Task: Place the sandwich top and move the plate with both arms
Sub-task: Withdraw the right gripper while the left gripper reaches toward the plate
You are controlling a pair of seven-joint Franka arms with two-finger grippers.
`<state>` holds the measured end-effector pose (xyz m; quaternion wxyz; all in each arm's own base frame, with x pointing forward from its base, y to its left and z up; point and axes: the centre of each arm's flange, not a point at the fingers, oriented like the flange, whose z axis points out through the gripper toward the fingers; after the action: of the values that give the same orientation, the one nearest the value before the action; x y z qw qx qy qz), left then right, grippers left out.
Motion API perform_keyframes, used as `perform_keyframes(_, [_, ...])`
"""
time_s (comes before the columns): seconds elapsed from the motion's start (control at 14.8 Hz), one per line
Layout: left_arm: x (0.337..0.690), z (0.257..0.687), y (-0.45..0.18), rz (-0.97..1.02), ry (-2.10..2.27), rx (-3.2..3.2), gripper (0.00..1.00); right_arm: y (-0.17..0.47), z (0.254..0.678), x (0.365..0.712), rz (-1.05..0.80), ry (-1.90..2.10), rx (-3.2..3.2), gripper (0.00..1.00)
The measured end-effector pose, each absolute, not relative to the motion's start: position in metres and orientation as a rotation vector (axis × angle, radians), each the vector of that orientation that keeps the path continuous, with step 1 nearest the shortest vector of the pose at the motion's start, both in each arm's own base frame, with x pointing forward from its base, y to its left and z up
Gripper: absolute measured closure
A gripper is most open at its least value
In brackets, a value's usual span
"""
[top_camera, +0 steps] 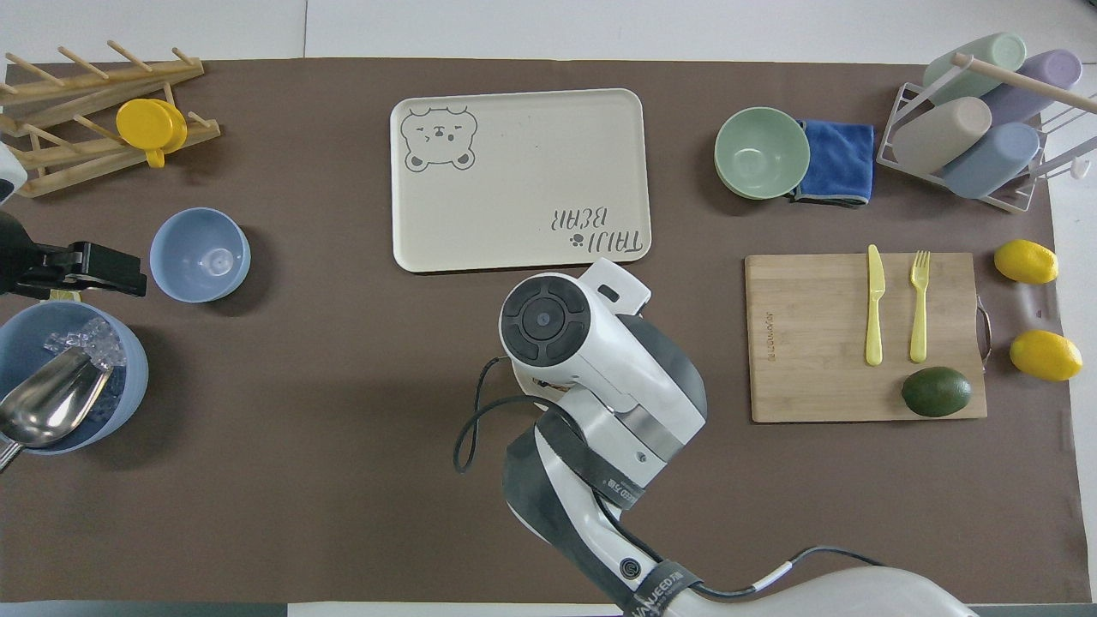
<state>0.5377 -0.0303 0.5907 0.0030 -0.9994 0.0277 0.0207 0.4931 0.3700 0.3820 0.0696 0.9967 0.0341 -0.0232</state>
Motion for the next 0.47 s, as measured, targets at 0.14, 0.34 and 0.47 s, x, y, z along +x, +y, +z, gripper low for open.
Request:
perform_keyframes(0.14, [0.538, 0.59, -0.03, 0.066, 0.086, -3.134, 0.0, 0.37, 0.406, 0.507, -0.069, 0.023, 3.081, 0.21])
perform_keyframes(0.34, [0.538, 0.59, -0.03, 0.067, 0.085, -3.134, 0.0, 0.353, 0.434, 0.529, -0.048, -0.087, 3.151, 0.16])
perform_keyframes(0.47, [0.538, 0.59, -0.03, 0.067, 0.085, -3.134, 0.0, 0.329, 0.448, 0.54, -0.048, -0.151, 3.145, 0.02])
